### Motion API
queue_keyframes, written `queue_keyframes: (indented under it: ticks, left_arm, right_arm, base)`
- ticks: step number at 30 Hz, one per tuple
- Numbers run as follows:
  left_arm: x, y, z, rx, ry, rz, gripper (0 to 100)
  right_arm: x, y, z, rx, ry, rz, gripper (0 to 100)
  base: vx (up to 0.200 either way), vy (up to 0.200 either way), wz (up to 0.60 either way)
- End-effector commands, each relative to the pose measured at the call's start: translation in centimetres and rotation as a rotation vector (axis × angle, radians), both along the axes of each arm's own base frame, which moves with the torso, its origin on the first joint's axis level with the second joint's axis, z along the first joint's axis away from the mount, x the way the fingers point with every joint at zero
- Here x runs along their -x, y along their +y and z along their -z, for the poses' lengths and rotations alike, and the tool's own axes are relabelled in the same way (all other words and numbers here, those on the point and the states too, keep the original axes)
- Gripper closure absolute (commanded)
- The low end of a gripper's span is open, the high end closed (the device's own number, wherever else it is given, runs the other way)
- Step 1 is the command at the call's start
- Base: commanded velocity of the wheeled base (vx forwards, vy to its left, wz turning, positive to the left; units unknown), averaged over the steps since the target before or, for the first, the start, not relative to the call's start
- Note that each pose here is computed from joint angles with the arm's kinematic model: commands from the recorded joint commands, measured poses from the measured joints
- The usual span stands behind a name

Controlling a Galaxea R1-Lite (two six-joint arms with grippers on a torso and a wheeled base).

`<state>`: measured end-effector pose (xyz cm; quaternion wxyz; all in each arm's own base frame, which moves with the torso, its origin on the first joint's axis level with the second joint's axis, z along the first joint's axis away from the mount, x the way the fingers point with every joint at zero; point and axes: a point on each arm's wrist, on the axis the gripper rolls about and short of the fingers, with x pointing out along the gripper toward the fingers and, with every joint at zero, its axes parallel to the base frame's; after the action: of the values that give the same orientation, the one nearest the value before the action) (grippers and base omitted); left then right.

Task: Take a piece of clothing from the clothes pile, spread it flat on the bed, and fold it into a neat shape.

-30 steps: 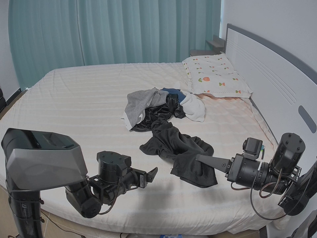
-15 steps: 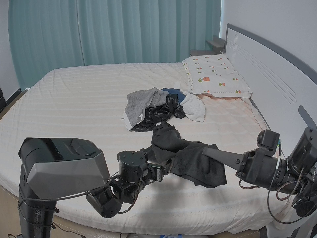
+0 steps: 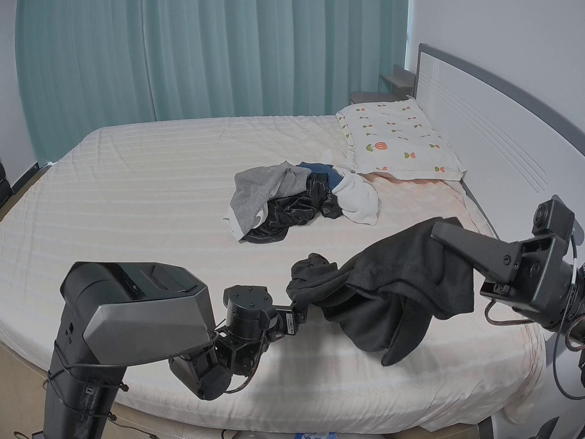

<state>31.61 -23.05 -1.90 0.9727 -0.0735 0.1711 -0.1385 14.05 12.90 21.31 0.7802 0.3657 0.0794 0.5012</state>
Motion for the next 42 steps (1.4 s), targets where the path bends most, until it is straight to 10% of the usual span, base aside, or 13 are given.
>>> queue_keyframes:
  ticks: [1,4,5,15,23,42]
  left_arm:
    - [-0.1,0.0,2.5,-0.014,0.051,-0.009,0]
    - [-0.1,-0.2,2.9,0.001,0.059,-0.012,0]
    - [-0.1,-0.2,2.9,0.001,0.059,-0.012,100]
    - [0.6,-1.1,1.6,0.172,0.092,-0.003,100]
    - [2.7,0.6,-4.5,0.335,0.042,-0.007,100]
    - [8.9,5.8,-10.8,0.411,-0.053,0.032,100]
  right_arm:
    - [0.5,-0.7,-1.1,-0.031,-0.038,0.012,100]
    - [0.2,-0.6,-0.7,-0.020,-0.024,0.012,100]
    - [0.2,-0.6,-0.7,-0.020,-0.024,0.012,100]
    - [-1.7,0.7,1.5,0.046,0.065,0.023,100]
    - [-4.9,0.5,3.2,0.088,0.130,0.118,100]
    - [-9.7,-2.2,4.6,0.109,0.180,0.308,100]
  base:
    - [0.000,0.000,0.00]
    - [0.000,0.000,0.00]
    - [0.000,0.000,0.00]
    - [0.000,0.000,0.00]
    - [0.000,0.000,0.00]
    - [0.000,0.000,0.00]
